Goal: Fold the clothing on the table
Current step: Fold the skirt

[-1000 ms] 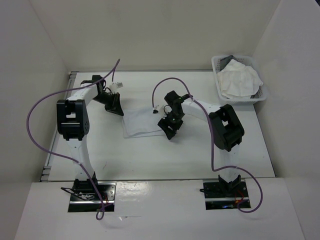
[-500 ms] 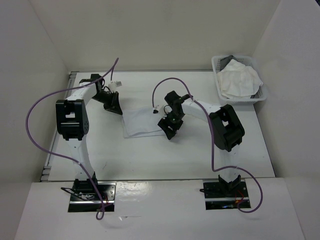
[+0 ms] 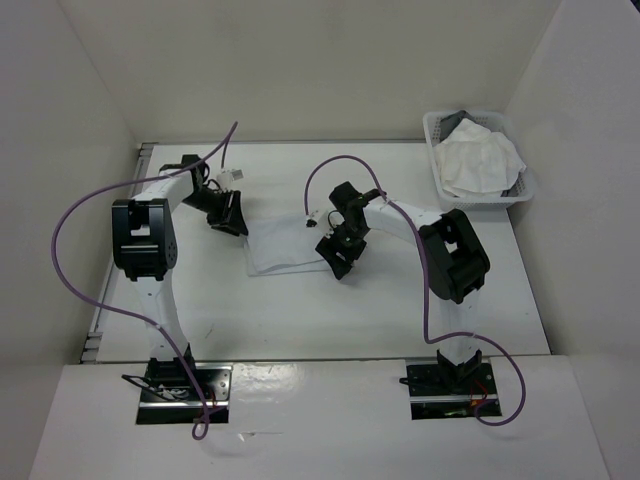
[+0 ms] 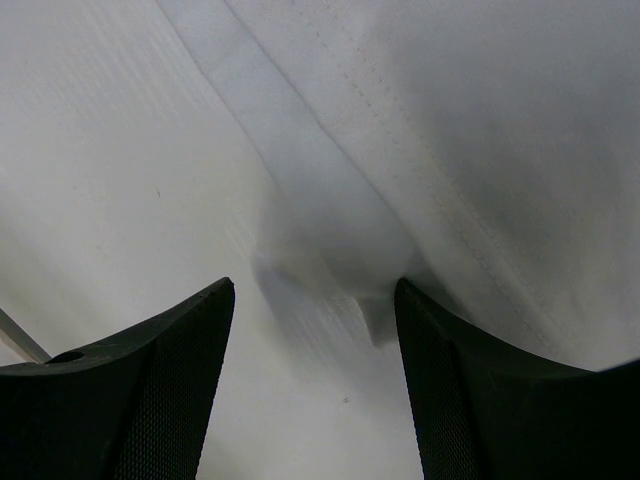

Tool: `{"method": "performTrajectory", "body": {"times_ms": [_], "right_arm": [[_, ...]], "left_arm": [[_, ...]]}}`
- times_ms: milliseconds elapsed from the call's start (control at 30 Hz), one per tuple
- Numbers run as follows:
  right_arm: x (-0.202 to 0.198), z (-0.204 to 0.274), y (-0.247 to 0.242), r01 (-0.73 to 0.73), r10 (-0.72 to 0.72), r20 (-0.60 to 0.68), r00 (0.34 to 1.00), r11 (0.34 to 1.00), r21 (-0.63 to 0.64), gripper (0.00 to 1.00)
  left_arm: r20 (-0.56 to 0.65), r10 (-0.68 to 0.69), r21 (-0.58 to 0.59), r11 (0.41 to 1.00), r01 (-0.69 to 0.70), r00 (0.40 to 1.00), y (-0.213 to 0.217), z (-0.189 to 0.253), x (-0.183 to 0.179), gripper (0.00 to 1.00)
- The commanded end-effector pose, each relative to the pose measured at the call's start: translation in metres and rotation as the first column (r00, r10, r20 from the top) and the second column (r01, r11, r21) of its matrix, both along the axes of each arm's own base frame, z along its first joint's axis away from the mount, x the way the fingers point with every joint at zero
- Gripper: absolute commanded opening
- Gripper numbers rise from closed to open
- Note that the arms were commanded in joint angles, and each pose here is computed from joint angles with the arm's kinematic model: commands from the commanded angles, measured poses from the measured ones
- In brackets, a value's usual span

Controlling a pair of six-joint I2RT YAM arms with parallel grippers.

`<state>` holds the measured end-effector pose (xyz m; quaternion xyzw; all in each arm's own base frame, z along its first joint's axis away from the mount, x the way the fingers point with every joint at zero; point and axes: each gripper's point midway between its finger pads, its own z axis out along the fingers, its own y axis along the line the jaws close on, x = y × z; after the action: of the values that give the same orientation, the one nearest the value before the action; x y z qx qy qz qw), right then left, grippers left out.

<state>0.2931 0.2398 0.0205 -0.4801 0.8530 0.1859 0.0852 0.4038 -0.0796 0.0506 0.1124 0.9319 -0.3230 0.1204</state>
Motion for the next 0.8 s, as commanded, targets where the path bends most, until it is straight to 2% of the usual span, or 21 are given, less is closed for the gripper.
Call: {"method": "performTrajectory", "body": {"times_ms": [0, 300, 767], "right_arm": [[-0.015, -0.019, -0.008, -0.005, 0.003, -0.047, 0.999, 0.999, -0.045, 0.71], [-0.014, -0.020, -0.009, 0.005, -0.007, -0.045, 0.999, 0.999, -0.053, 0.71], [-0.018, -0.020, -0.012, 0.004, -0.008, -0.061, 0.998, 0.998, -0.063, 0.71]], "left_arm": [[-0.024, 0.022, -0.058, 0.998, -0.024, 0.999, -0.005, -0.001, -0.004, 0.49], [-0.019, 0.014, -0.148, 0.989, -0.017, 1.000, -0.017, 0.003, -0.008, 0.46], [-0.021, 0.003, -0.178, 0.984, -0.007, 1.000, -0.020, 0.002, -0.003, 0.40]]}}
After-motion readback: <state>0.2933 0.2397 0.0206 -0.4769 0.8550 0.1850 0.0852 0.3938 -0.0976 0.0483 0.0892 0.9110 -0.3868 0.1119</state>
